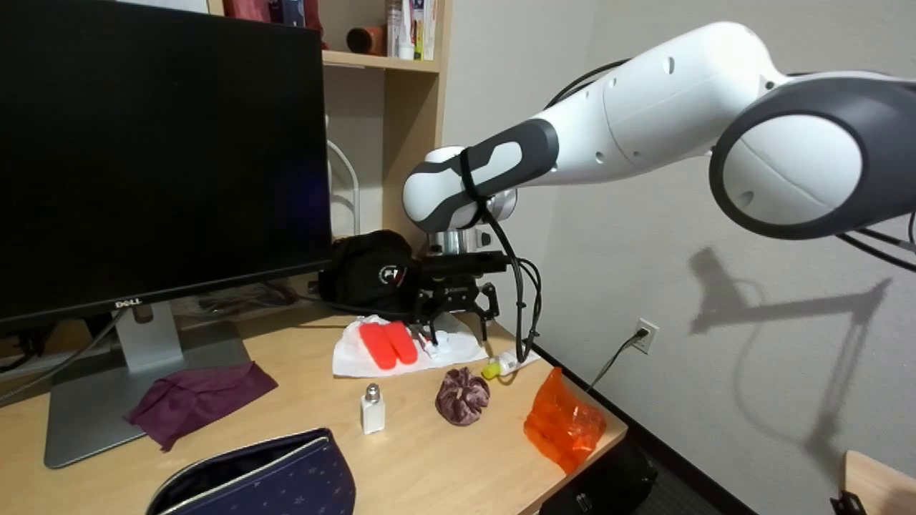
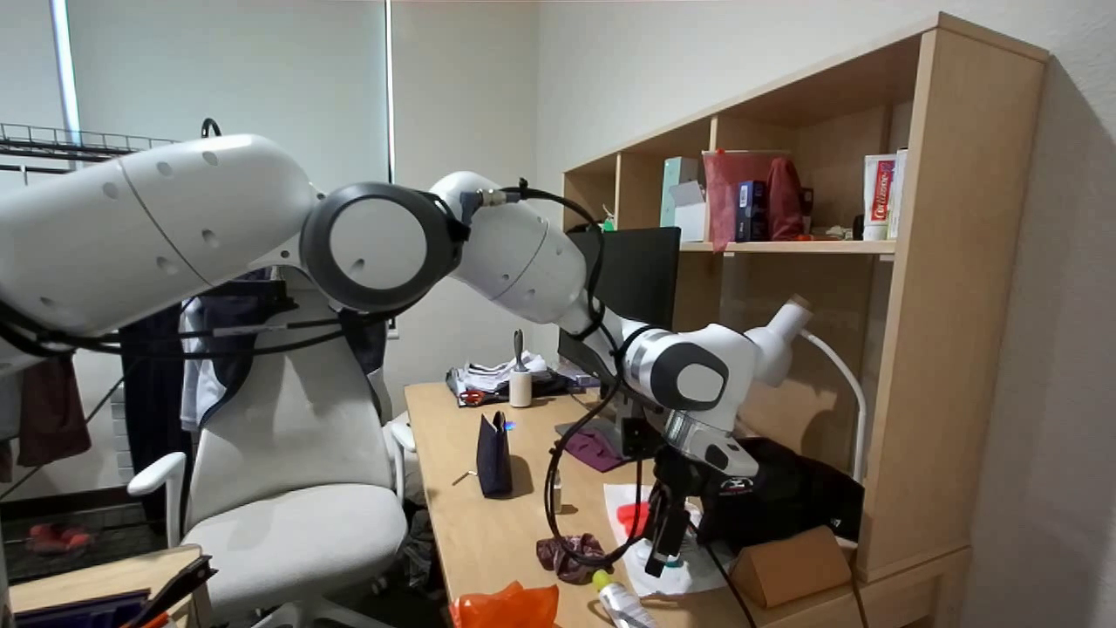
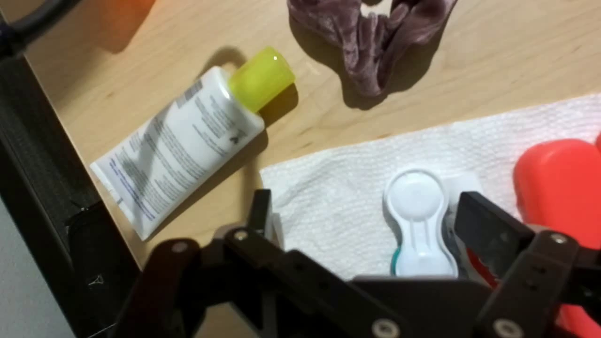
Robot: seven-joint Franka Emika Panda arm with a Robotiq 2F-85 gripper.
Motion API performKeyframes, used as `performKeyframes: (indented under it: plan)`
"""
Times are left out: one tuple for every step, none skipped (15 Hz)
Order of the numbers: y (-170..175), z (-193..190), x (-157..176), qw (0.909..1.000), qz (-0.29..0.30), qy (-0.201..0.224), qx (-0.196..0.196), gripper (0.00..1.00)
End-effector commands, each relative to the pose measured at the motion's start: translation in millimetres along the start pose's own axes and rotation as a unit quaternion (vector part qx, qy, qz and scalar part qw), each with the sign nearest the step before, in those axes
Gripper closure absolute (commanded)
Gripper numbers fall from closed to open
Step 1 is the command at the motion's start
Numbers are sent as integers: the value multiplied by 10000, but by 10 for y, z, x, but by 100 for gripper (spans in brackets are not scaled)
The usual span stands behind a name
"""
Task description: Move the contact lens holder closer to the edge of the table
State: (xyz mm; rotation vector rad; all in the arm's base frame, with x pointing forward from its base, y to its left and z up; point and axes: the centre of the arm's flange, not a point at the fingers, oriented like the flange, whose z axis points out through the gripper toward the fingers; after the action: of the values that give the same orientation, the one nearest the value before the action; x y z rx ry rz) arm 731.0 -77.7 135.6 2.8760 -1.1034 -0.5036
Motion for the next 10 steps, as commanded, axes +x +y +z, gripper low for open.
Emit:
performKeyframes:
  plan:
    - [57, -33, 87, 9997, 228, -13, 127, 0]
    - [46, -24, 105, 9997, 221, -18, 106, 0]
    - [48, -22, 116, 9997, 233, -14, 96, 0]
    - [56, -26, 118, 9997, 232, -10, 110, 0]
    - [61, -29, 120, 9997, 235, -12, 109, 0]
    - [61, -35, 120, 9996, 240, -10, 113, 0]
    - [57, -34, 125, 9996, 246, -8, 112, 0]
    - [37, -28, 133, 9997, 215, -5, 103, 0]
    - [17, -24, 139, 9998, 186, 7, 96, 0]
    - [-6, -17, 147, 9998, 164, 4, 82, 0]
